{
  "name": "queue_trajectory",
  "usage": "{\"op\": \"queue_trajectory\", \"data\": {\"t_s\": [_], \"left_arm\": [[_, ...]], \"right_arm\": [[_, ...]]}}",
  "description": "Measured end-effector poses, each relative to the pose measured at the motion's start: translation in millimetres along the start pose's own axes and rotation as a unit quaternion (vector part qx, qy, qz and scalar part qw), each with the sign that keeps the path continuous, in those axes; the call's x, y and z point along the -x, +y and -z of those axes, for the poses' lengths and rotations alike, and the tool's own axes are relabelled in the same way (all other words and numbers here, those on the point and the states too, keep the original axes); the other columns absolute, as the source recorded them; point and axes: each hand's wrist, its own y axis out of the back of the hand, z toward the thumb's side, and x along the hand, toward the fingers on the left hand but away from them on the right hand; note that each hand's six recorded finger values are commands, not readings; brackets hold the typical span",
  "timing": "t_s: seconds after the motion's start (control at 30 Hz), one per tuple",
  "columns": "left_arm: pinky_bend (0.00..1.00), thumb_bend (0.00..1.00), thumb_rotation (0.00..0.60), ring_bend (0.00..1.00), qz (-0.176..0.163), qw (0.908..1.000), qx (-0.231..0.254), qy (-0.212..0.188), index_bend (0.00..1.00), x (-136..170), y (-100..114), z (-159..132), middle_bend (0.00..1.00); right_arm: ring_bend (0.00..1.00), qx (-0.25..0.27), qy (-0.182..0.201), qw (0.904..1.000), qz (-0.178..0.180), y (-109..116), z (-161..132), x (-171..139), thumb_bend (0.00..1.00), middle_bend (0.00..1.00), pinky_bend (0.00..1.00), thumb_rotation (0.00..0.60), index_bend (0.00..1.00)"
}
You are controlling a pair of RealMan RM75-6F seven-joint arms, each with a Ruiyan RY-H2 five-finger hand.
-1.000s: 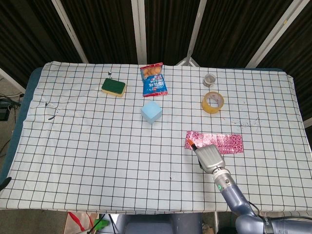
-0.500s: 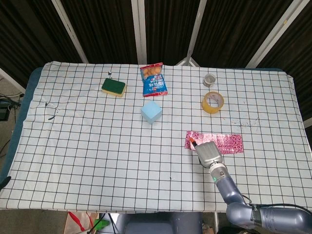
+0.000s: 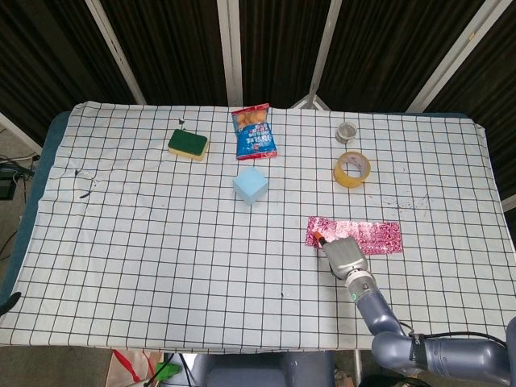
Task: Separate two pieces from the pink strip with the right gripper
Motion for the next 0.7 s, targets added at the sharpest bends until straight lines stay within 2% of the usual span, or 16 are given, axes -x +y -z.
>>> {"op": "queue_trajectory", "data": {"t_s": [0.7], "left_arm": [[0.06, 0.26, 0.600, 0.00, 0.000, 1.0000, 0.002, 0.001, 0.15, 0, 1, 1, 0.00]], "right_arm": [[0.86, -0.010, 0.009, 0.9999, -0.008, 0, -16, 4, 1.00, 0.90, 0.71, 0.600, 0.05]]}}
